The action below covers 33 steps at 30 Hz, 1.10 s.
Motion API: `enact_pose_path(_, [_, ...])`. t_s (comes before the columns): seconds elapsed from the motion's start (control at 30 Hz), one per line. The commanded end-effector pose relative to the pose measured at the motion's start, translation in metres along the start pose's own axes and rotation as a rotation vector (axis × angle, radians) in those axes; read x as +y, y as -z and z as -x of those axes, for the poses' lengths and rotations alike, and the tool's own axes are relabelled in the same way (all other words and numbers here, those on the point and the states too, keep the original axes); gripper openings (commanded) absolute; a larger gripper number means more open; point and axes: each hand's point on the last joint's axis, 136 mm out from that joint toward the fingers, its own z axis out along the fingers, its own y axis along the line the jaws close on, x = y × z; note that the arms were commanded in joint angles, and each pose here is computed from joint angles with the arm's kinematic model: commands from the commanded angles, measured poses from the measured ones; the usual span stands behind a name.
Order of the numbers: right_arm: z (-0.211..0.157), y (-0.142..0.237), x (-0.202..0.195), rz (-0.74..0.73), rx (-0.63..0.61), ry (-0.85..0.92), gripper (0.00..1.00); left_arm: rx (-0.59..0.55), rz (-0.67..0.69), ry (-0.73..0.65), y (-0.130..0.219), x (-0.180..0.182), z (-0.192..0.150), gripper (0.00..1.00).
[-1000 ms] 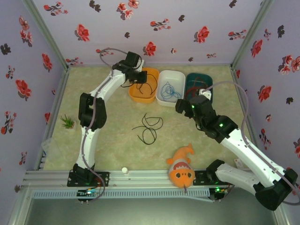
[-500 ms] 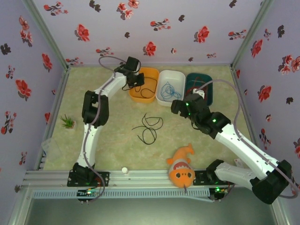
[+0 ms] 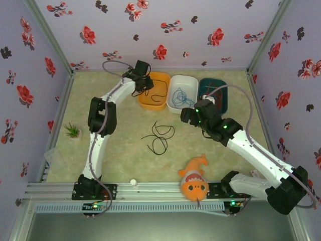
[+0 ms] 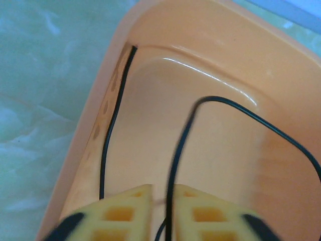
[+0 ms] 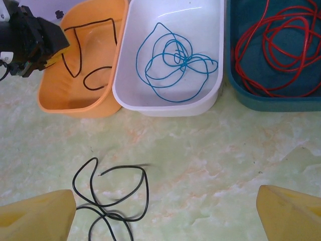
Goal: Untangle the cables
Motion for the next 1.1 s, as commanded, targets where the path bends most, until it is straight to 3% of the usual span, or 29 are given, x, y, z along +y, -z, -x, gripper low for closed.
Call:
enact_pose_path(0.0, [0.006, -0.001, 0.003, 0.009, -0.012, 0.002, 0.93, -0.073, -0.030, -0.004, 0.024, -0.019, 0.018, 0.31])
enact_pose_path(0.27, [0.004, -0.004, 0.004, -0.001, 0.013, 0.021, 0.88, -0.143, -0.088, -0.034, 0.064, -0.043, 0.033, 0.51])
enact_pose_path(0.5, [-0.008, -0.015, 0.013, 0.019, 0.092, 0.044, 0.78, -0.198, -0.120, -0.039, 0.104, -0.050, 0.040, 0.69])
enact_pose_path(0.8, [-0.050, -0.047, 0.023, 0.020, 0.297, 0.057, 0.67, -0.274, -0.132, -0.046, 0.158, -0.038, 0.035, 0.85])
enact_pose_path(0.97, [-0.081, -0.066, 0.026, -0.010, 0.405, 0.070, 0.66, -0.283, -0.117, -0.056, 0.180, -0.018, 0.013, 1.00])
enact_pose_path(1.07, [-0.097, -0.077, 0.030, -0.010, 0.464, 0.060, 0.64, -0.274, -0.093, -0.062, 0.191, -0.001, -0.005, 1.00])
